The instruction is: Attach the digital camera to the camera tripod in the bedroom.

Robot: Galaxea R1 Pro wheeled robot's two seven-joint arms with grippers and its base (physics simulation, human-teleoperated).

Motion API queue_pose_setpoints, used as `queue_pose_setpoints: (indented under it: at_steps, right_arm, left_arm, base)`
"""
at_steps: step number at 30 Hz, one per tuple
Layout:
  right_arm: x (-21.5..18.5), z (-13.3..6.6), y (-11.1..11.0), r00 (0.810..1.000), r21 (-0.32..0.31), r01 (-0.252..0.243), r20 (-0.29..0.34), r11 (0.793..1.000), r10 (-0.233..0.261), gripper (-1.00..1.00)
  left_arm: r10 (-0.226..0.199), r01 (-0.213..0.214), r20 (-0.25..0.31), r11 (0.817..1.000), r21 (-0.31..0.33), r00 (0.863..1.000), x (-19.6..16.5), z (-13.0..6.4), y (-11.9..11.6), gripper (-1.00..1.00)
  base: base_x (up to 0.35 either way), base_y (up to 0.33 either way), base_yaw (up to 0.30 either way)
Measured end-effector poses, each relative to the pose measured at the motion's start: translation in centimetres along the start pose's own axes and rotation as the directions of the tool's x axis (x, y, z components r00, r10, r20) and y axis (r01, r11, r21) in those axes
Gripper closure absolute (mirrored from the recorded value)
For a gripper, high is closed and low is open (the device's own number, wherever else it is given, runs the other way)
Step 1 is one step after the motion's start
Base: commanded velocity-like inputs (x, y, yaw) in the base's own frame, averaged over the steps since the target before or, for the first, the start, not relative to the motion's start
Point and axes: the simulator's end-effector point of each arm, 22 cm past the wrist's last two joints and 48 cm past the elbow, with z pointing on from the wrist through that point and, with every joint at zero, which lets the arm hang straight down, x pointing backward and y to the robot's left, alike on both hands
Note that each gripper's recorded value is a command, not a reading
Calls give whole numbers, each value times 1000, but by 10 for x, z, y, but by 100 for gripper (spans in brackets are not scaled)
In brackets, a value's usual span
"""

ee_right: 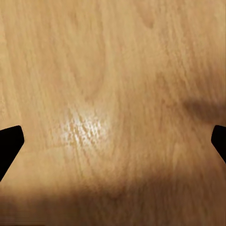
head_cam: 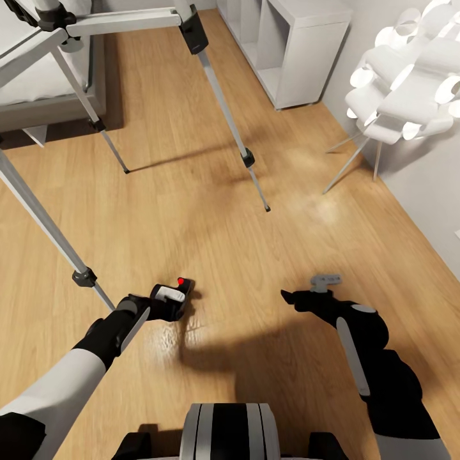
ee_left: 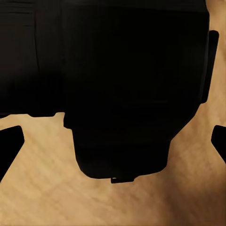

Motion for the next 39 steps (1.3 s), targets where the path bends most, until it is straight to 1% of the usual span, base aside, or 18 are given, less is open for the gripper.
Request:
queue_pose_setpoints:
  at_steps: [4, 14, 31, 39]
  right_arm:
    - [1, 1, 5, 1000, -8, 10, -3, 1000, -10, -100]
    - [2, 1, 9, 1000, -15, 19, -5, 1000, -19, -100]
    - [1, 1, 9, 1000, -14, 24, -5, 1000, -24, -100]
    - [1, 1, 9, 1000, -15, 24, -4, 1000, -24, -100]
  left_arm:
    - [3, -3, 9, 1000, -1, 1000, -2, 0, 0, -100]
    - [12, -12, 40, 1000, 0, 999, -8, 0, -1, -100]
    - [15, -15, 50, 1000, 1, 999, -8, 1, -1, -100]
    - [28, -28, 60, 1000, 0, 998, -9, 2, 0, -100]
  base:
    - [0, 0, 0]
    - [0, 0, 0]
    - [0, 0, 0]
    - [0, 0, 0]
